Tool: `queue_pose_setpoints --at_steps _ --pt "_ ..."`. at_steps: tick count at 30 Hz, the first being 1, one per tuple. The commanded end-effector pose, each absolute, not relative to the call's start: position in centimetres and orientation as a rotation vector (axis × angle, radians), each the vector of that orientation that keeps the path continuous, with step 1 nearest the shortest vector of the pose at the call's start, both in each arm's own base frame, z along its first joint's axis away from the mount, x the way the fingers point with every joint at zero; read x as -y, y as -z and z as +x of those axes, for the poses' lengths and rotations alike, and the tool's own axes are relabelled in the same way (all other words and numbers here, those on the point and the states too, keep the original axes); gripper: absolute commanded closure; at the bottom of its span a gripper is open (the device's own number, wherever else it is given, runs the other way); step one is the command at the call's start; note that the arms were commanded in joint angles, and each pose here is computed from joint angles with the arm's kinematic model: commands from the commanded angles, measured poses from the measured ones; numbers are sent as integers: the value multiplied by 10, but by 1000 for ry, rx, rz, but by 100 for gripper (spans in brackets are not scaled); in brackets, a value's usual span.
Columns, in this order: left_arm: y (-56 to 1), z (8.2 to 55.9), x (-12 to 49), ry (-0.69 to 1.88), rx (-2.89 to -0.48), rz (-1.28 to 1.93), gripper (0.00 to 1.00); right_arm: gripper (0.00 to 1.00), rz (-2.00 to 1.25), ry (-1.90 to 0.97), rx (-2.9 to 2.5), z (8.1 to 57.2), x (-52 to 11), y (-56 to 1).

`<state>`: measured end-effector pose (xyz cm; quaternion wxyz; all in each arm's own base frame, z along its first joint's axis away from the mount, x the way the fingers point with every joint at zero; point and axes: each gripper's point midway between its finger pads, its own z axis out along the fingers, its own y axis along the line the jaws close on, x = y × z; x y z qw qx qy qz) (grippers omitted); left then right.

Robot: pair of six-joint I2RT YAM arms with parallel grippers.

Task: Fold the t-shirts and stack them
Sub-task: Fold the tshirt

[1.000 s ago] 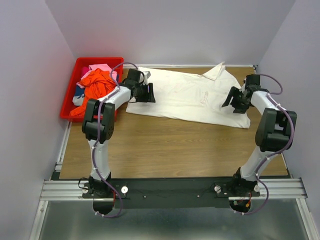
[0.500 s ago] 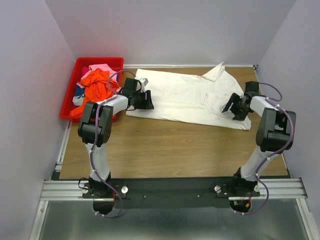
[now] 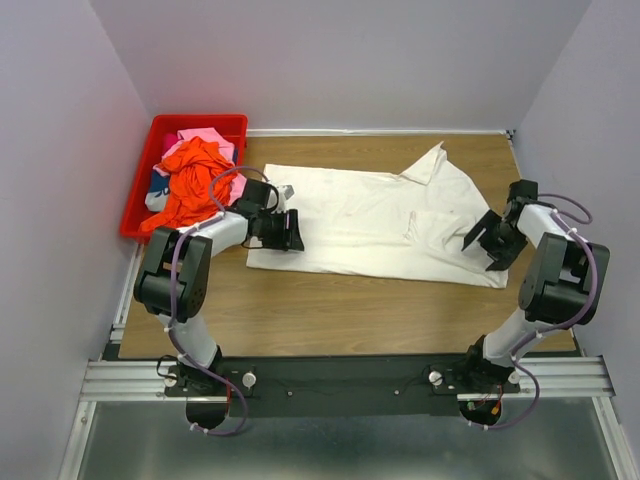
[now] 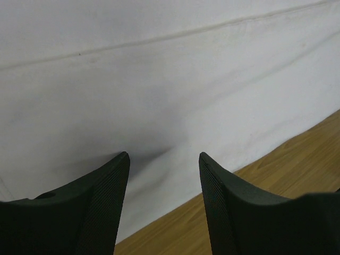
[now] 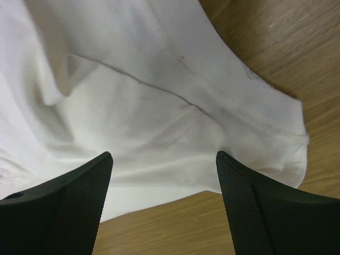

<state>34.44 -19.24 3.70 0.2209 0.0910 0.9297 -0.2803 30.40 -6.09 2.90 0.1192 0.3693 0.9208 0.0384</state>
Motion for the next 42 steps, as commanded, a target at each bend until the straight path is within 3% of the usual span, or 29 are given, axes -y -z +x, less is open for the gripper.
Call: queue_pose_setpoints --at_steps 1,7,16,28,42 --pt "-41 317 181 737 -2691 219 36 15 1035 -114 -2630 319 66 -69" --pt "-69 373 191 690 -2589 251 36 15 757 -196 -2580 379 36 -109" --pt "-40 400 193 645 -2605 275 36 15 677 -331 -2632 416 -12 -69" --pt "2 357 182 649 -2693 272 36 13 667 -102 -2797 365 13 -5" --pt "20 270 188 807 -2795 401 36 12 1110 -145 -2806 280 74 5"
